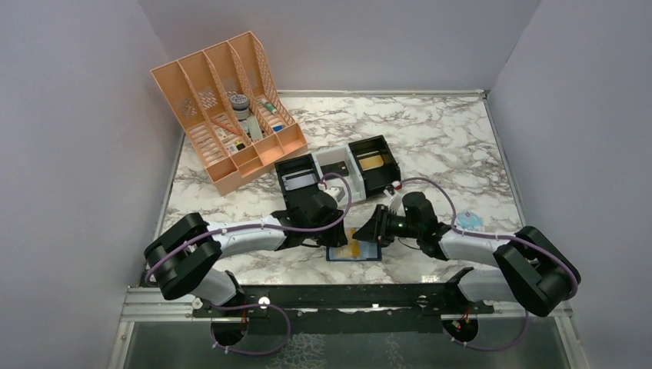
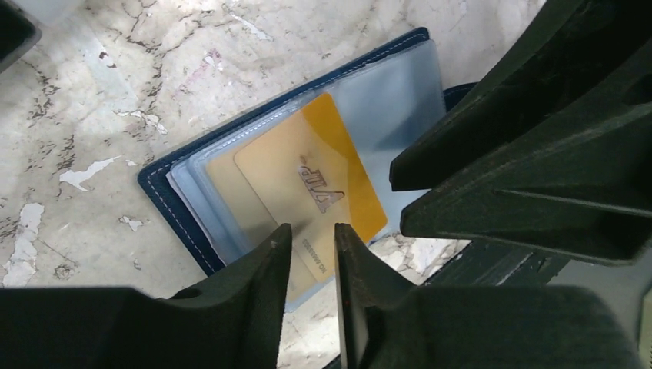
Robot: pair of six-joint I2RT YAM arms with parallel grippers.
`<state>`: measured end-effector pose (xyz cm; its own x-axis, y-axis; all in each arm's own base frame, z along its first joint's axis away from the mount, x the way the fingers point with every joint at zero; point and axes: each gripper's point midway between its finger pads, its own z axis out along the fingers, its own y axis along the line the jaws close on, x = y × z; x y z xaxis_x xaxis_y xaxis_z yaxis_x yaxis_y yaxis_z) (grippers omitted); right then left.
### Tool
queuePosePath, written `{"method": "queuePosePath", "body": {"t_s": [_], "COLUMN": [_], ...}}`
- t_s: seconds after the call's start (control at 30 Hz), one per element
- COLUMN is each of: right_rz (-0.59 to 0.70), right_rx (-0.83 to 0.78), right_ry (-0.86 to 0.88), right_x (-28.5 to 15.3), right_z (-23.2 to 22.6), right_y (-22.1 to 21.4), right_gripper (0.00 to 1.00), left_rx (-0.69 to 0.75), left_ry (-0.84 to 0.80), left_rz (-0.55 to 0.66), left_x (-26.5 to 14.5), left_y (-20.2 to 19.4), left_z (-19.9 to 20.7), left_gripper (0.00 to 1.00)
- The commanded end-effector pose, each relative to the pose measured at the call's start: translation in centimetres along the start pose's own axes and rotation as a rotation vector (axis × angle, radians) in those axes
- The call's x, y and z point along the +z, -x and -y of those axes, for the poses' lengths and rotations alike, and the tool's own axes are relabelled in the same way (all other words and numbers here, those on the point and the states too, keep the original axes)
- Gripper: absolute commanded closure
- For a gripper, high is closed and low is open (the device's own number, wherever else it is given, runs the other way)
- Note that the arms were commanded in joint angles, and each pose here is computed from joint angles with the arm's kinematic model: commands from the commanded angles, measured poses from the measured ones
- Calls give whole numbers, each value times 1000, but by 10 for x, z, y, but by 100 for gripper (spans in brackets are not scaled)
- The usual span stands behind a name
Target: Take the credit cards out of the card holder
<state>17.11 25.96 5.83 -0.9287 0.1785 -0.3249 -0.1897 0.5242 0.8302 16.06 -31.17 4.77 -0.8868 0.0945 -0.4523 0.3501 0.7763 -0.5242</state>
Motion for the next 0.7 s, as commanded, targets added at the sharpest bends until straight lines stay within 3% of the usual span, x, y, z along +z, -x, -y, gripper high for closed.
{"method": "queuePosePath", "body": {"t_s": [0.0,0.33,0.67], "right_rz": [-12,-85,-32], "right_rx": [-20,63,68], "right_ry": [-1,-180,-280], "right_x": [7,11,7], "right_z": [-4,39,52], "right_y": [6,-12,-3], "right_gripper": [69,69,71], "left_rx": [-22,-30,-2], "left_ry": [82,161,204], "left_rz": [9,-23,-17], "left_x": [11,12,6], "left_y": [-9,-28,-23], "left_z": [-21,-43,-47], "left_gripper": [74,76,77]}}
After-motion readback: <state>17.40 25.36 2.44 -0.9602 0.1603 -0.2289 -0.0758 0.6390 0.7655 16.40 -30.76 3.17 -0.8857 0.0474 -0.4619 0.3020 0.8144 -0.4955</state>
